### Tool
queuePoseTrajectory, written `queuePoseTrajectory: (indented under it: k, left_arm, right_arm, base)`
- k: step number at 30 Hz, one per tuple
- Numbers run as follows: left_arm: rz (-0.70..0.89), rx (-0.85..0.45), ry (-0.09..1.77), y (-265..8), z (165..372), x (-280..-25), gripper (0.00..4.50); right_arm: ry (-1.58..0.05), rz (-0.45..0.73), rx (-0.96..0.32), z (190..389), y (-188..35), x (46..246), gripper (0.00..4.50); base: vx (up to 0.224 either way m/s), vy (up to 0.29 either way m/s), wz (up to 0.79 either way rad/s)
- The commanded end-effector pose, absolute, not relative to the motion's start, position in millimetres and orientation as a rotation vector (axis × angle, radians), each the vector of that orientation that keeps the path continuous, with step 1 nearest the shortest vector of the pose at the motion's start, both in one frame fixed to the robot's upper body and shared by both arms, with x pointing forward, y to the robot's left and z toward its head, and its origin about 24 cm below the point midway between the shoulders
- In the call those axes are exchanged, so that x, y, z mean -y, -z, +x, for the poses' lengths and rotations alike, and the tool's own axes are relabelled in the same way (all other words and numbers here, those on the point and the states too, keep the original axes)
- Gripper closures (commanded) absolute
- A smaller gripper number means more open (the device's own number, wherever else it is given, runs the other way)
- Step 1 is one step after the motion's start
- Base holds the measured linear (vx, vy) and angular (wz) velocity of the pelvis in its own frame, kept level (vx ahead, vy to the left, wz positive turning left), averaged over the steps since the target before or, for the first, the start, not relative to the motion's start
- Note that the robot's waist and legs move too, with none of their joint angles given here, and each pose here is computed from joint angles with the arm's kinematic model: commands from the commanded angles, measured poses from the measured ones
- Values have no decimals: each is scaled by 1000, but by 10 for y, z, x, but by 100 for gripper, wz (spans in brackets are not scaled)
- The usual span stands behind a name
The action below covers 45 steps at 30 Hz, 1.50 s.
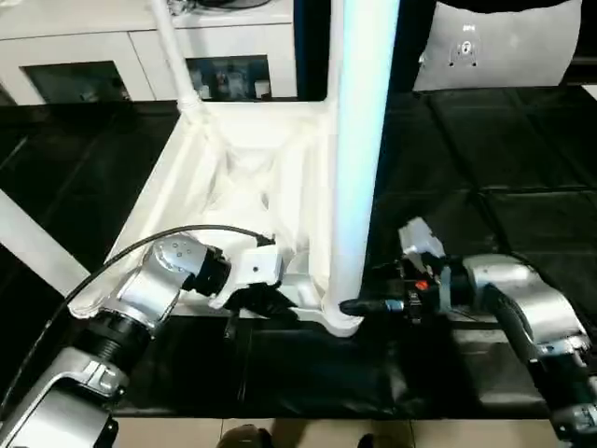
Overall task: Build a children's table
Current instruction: Rotate leg to tighten
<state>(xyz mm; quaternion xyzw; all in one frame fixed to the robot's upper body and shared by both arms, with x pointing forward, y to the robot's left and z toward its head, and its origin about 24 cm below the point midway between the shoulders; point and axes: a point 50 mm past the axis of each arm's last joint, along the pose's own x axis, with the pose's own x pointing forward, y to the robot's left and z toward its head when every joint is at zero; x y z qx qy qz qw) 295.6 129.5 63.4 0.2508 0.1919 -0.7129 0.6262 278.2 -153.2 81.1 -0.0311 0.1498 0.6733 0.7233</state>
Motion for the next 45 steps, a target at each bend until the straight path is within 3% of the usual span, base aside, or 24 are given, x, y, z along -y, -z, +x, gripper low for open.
queuePoseTrajectory:
  k: [1,10,18,20,23,25,28,31,32,36,43,45]
  left_arm:
    - [617,-464,1737,-625,2906,-1224,450]
    - [621,-481,1740,-609,2902,-1255,450]
    - [559,-502,1605,-605,2961,-1226,450]
    - [476,-463,1491,-626,3006,-1067,450]
    - [462,-455,1462,-628,3017,-1019,450]
    - [424,-429,1364,-638,3057,-796,450]
    - [420,-426,1350,-641,3062,-760,450]
    - [403,-420,1277,-644,3105,-652,450]
    - [395,-414,1183,-651,3159,-558,450]
    - [390,-396,1062,-674,3217,-450,450]
    - [364,-359,988,-720,3213,-270,450]
    - [358,-349,994,-727,3203,-275,450]
  right_arm:
    - [-1502,-75,-349,2793,-824,1525,247]
    - [-1528,-51,-377,2769,-809,1506,254]
    - [-1468,43,-364,2689,-804,1384,254]
    - [-1345,67,-336,2642,-688,1238,254]
    - [-1307,67,-331,2633,-646,1202,254]
    - [-1166,85,-315,2630,-529,1037,254]
    - [-1142,89,-312,2631,-517,1009,254]
    - [-1011,104,-299,2703,-493,898,255]
    - [-867,115,-286,2794,-483,772,255]
    - [-701,135,-276,2898,-498,588,256]
    - [-563,118,-254,2982,-545,445,256]
    - [-543,163,-206,2994,-591,509,187]
  base:
    - [0,0,0]
    - [0,0,0]
    - [0,0,0]
    - [0,0,0]
    - [0,0,0]
    - [0,0,0]
    - [0,0,0]
    - [0,0,0]
    - [0,0,0]
    - [0,0,0]
    - [0,0,0]
    - [0,0,0]
